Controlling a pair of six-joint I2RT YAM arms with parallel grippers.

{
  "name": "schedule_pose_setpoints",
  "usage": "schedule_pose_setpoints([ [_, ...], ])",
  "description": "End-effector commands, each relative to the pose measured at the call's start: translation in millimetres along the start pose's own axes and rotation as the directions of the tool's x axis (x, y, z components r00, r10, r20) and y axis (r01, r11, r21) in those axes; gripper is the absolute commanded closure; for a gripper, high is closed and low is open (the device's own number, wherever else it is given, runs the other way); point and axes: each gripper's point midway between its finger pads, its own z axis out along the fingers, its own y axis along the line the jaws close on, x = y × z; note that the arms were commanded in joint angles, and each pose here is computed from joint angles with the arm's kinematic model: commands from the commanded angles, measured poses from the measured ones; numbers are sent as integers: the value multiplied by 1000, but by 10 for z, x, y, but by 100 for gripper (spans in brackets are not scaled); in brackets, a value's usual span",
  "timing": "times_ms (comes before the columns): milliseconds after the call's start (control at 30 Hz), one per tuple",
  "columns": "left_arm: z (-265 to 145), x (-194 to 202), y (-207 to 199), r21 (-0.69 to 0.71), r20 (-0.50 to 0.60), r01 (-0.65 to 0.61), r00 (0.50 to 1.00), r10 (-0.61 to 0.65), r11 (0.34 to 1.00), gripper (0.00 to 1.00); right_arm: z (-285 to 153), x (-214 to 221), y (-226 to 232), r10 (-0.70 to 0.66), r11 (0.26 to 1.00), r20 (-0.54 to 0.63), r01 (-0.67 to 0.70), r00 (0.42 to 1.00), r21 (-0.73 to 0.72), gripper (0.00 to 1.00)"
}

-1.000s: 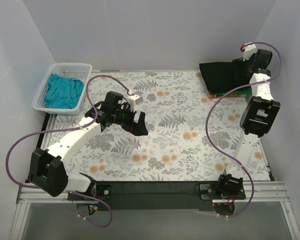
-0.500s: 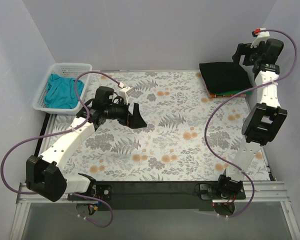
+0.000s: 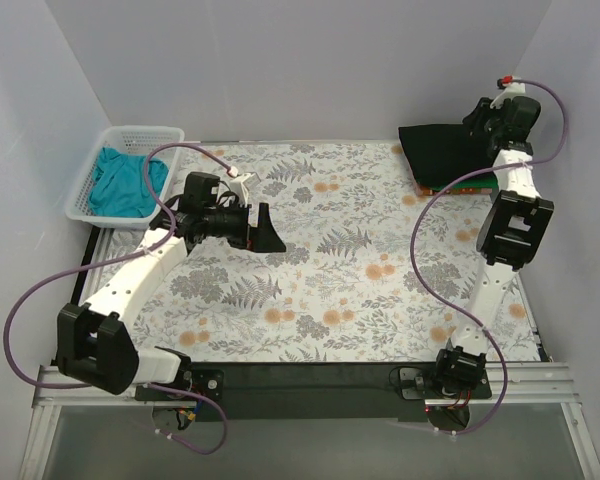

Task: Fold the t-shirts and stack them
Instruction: Neatly place the folded tshirt to the corner

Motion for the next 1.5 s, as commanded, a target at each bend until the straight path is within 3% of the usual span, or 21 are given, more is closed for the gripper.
schedule_pose_setpoints([
  [0,-58,-60,47,-6,-7,18,1000,-18,1000,2,214,-90,-153,49,998,84,-52,995,37,57],
  [233,-64,-80,166,-4,-18,70,997,-70,998,2,316,498,-631,165,966,60,-174,984,189,59],
  [400,-75,-97,197,0,-21,88,996,-88,996,2,238,653,-892,158,953,46,-165,986,254,58],
  [633,-90,-133,146,25,-14,90,996,-89,996,2,4,386,-901,2,968,28,-9,1000,250,55],
  [667,-94,-143,143,28,-12,87,996,-86,996,2,-87,189,-841,-55,970,39,44,998,238,54],
  [700,-101,-150,122,33,-7,82,997,-82,996,2,-143,325,-805,-74,972,0,72,997,224,52],
  [733,-107,-155,112,35,-4,79,997,-79,996,2,-265,102,-713,-102,973,24,95,994,212,50],
  [800,-128,-155,76,43,5,77,997,-77,996,2,-395,193,-630,-135,972,-12,135,991,191,48],
  [867,-135,-125,70,48,9,79,997,-80,996,2,-572,-6,-554,-170,966,6,165,985,201,47],
  [1100,-219,-103,2,38,42,59,997,-61,998,2,-873,175,-508,-215,948,-63,224,975,225,47],
  [1467,-268,-49,21,0,40,70,997,-70,998,2,-653,660,-789,-217,930,-158,253,963,266,48],
])
